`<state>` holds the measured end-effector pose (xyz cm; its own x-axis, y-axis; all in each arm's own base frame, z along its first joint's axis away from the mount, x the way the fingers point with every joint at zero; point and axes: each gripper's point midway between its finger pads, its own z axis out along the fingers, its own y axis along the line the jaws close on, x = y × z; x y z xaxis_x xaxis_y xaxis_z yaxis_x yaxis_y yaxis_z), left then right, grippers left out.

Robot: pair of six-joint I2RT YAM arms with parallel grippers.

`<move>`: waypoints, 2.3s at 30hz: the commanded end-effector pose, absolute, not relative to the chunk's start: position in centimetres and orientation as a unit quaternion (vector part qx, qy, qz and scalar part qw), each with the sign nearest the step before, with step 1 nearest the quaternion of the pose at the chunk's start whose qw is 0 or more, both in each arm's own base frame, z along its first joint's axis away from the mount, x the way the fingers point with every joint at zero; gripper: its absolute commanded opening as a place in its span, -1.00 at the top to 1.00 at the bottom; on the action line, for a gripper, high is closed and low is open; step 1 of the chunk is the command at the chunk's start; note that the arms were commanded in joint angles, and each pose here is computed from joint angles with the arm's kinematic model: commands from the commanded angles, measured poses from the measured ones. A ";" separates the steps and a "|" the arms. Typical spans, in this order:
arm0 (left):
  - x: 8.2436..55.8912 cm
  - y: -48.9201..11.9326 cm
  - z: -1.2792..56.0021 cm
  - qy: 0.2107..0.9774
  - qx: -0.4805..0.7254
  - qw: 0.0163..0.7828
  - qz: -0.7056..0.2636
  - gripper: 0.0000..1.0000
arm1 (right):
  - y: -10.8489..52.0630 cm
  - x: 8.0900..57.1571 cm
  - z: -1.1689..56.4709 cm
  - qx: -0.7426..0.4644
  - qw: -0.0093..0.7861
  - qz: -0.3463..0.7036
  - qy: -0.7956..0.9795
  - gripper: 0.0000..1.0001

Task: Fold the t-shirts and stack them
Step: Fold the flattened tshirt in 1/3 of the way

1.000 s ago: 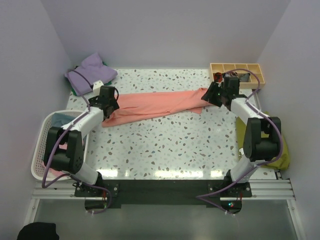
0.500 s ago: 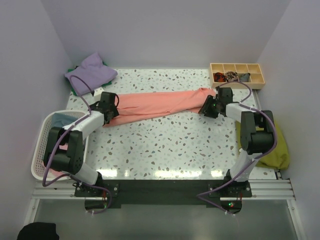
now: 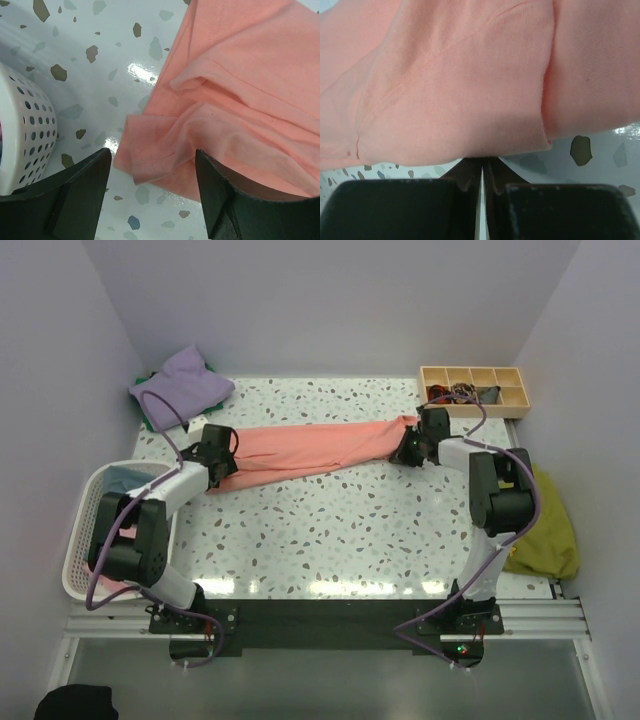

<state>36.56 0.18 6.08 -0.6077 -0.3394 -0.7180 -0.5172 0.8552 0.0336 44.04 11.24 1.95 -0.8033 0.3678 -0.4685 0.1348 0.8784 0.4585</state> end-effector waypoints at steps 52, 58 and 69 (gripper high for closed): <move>36.8 -1.0 7.9 0.884 -0.226 0.396 0.106 -0.48 | 10.1 45.6 0.5 0.158 0.298 0.095 0.936 0.13; 36.4 -0.8 7.4 0.887 -0.224 0.388 0.114 -0.48 | 9.6 44.7 -0.2 0.152 0.286 0.074 0.943 1.00; 36.3 -1.0 9.3 0.881 -0.225 0.404 0.101 -0.47 | 9.1 37.4 7.8 0.109 0.314 0.092 0.939 1.00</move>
